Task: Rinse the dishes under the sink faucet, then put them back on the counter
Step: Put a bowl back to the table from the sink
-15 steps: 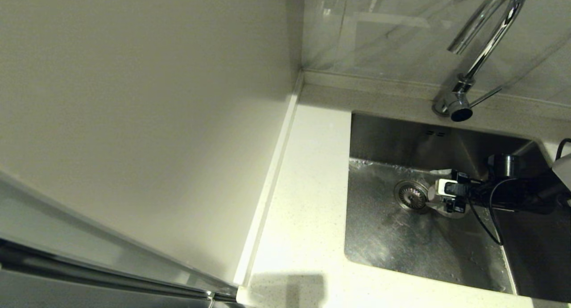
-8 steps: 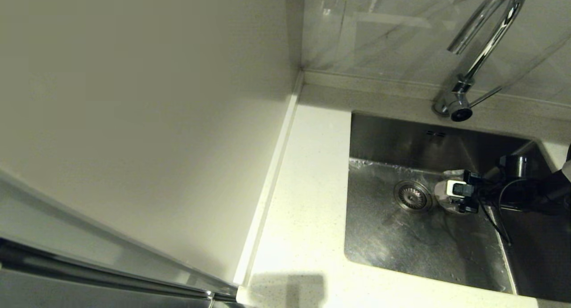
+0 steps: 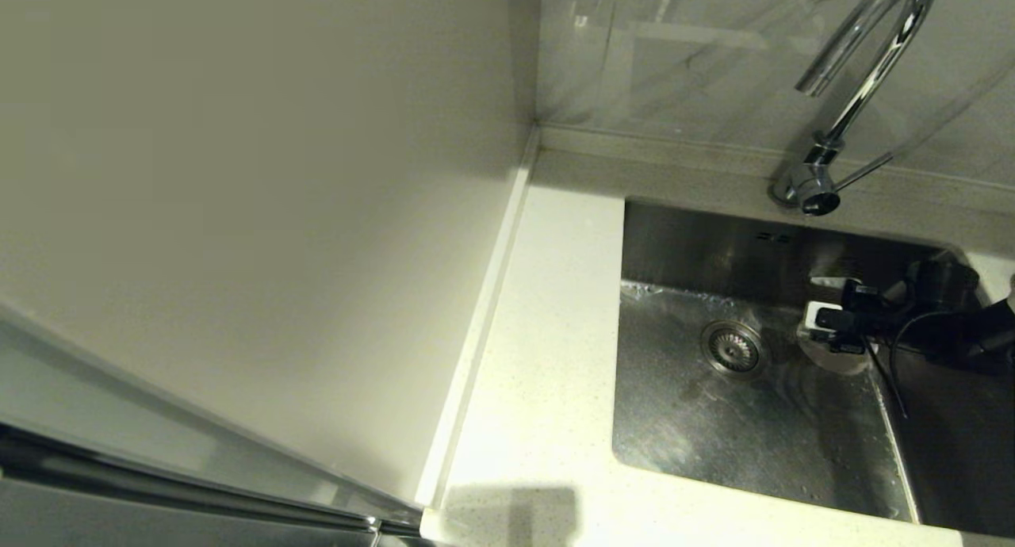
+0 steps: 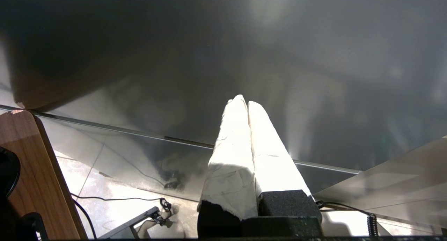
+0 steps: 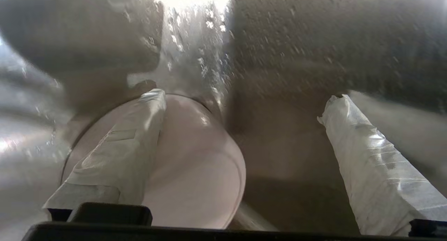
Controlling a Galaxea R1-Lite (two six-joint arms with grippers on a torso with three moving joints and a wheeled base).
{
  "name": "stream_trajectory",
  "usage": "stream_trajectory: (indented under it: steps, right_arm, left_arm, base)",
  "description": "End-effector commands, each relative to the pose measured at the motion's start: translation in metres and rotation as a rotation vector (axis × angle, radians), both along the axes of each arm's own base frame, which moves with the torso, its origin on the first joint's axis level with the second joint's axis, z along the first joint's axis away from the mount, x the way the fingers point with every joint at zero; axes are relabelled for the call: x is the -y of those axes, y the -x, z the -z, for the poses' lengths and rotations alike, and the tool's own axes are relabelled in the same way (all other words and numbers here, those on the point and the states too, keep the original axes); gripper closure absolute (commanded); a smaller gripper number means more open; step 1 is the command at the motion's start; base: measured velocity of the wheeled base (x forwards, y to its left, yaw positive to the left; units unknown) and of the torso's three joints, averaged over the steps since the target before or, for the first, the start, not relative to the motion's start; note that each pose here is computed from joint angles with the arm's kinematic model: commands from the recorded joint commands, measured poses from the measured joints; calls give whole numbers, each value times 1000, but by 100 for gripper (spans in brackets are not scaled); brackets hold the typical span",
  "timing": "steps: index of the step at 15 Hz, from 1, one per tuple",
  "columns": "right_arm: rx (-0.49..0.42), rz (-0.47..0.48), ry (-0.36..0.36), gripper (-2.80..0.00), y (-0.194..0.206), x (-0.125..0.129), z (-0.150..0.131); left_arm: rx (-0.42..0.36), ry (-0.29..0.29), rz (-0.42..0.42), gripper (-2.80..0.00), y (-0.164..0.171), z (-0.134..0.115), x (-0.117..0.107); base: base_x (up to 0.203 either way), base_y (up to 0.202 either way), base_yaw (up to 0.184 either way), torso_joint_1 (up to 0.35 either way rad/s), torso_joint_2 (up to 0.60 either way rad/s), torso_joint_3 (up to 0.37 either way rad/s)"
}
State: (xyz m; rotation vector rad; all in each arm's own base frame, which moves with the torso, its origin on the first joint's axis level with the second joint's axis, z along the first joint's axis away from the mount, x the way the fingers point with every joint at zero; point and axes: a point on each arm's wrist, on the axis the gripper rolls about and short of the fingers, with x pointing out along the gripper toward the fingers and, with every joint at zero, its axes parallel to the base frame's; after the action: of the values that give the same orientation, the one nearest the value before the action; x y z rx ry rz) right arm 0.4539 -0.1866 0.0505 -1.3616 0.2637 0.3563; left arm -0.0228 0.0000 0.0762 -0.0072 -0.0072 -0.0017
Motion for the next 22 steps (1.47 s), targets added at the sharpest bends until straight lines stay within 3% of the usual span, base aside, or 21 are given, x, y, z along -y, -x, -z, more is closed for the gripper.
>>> stream_trajectory:
  steps: [1,16,22]
  right_arm:
    - [57,22,36,-280,2,9,-12]
    - [121,140,106,-280,8,36,-31]
    - [200,217,149,-280,28,53,-80]
  left_arm:
    - [-3,0,0,0,0,1,0]
    - [-3,0,0,0,0,1,0]
    - [-3,0,0,0,0,1,0]
  base:
    - [0,0,0,0,0,0]
    - [0,0,0,0,0,0]
    - [0,0,0,0,0,0]
